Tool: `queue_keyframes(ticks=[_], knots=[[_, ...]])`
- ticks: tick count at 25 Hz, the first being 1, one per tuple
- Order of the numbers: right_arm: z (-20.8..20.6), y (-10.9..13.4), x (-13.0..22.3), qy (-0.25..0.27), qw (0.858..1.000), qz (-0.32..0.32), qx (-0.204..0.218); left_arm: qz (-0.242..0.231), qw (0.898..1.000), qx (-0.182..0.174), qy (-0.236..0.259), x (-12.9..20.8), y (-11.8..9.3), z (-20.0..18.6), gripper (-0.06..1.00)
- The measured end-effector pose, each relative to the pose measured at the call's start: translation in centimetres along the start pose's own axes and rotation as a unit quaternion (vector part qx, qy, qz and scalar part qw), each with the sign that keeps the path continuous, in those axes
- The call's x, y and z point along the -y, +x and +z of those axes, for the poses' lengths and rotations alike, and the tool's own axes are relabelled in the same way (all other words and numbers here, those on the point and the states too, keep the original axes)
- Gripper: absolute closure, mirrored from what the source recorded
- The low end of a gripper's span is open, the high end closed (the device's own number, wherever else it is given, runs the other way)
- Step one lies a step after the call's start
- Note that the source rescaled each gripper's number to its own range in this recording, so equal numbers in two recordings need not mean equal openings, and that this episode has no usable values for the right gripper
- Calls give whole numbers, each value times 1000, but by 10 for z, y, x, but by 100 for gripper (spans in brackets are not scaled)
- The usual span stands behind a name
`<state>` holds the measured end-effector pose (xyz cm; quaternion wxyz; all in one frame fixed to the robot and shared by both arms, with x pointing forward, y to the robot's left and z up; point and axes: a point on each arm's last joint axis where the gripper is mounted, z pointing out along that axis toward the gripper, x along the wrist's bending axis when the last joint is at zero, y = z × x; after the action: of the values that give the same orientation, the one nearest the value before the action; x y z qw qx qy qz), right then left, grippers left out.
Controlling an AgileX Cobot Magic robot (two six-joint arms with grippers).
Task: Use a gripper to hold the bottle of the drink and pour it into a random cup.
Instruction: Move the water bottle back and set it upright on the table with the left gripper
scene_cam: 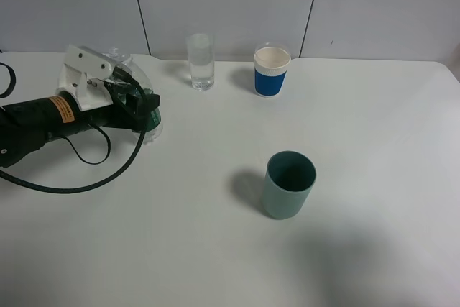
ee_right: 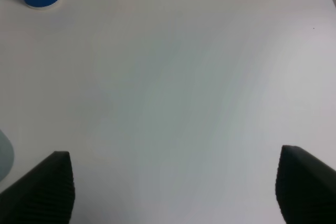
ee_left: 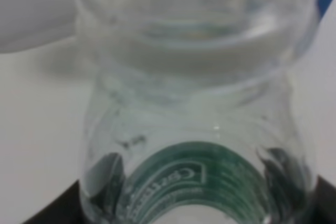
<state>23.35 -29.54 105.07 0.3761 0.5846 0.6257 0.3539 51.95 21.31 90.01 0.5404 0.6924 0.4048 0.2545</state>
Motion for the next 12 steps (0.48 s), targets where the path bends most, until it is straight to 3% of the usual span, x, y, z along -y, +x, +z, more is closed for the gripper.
queue_keyframes(ticks=[12], knots=[[0,0,0,0,1000,0,0,26,1000,7,6,15,1,6,91]])
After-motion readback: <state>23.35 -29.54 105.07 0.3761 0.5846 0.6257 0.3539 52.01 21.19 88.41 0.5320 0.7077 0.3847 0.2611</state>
